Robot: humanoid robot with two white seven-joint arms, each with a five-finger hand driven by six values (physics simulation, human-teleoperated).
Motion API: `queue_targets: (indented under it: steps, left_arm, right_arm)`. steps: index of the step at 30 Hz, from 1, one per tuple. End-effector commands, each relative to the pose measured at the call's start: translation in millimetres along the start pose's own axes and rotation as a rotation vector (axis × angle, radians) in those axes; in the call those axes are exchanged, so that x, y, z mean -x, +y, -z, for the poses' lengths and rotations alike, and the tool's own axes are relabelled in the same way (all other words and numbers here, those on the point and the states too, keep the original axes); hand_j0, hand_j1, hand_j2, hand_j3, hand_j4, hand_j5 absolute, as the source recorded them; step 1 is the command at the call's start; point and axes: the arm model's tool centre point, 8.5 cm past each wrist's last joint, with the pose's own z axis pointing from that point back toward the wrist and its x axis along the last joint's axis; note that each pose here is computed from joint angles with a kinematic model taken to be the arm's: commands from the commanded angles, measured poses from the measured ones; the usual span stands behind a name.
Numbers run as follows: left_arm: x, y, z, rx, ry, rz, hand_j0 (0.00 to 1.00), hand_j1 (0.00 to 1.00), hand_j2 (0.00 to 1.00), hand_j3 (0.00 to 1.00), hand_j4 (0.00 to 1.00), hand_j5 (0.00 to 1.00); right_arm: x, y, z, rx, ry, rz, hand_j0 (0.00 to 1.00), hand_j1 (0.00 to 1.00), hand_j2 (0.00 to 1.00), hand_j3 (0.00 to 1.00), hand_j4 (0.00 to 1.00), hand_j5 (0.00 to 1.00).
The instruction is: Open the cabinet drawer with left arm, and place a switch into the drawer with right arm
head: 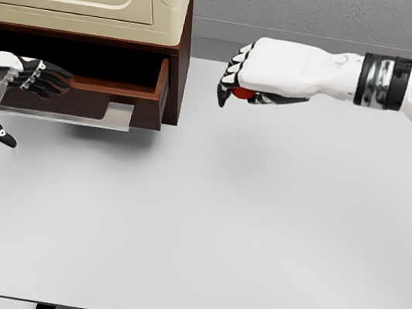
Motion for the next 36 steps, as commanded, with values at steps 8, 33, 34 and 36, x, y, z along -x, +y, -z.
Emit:
queue_targets:
  steps: [8,33,34,36]
  left_arm:
    - [-29,11.3,-7,-0.036,-0.186,0.003,1.0,1.0,1.0,1.0,1.0,1.0]
    - [-58,28.4,-28,-0.098,-0.293,0.1,1.0,1.0,1.0,1.0,1.0,1.0]
    - [-58,28.4,-28,-0.098,-0.293,0.1,1.0,1.0,1.0,1.0,1.0,1.0]
    - [-57,28.1,-28,-0.097,-0.292,0.099,1.0,1.0,1.0,1.0,1.0,1.0]
  right_arm:
    - [-8.5,-9.7,16,0.017,-0.044,-0.013,0.51,0.51,0.51,0.51,0.51,0.51]
    - [-28.3,-47.3,61,0.067,-0.125,-0.036,0.51,0.51,0.51,0.51,0.51,0.51]
    - [-29.5,-48.6,61,0.069,-0.128,-0.04,0.51,0.51,0.51,0.51,0.51,0.51]
    - [-31.0,-51.0,63,0.072,-0.134,-0.044,0.51,0.51,0.51,0.51,0.51,0.51]
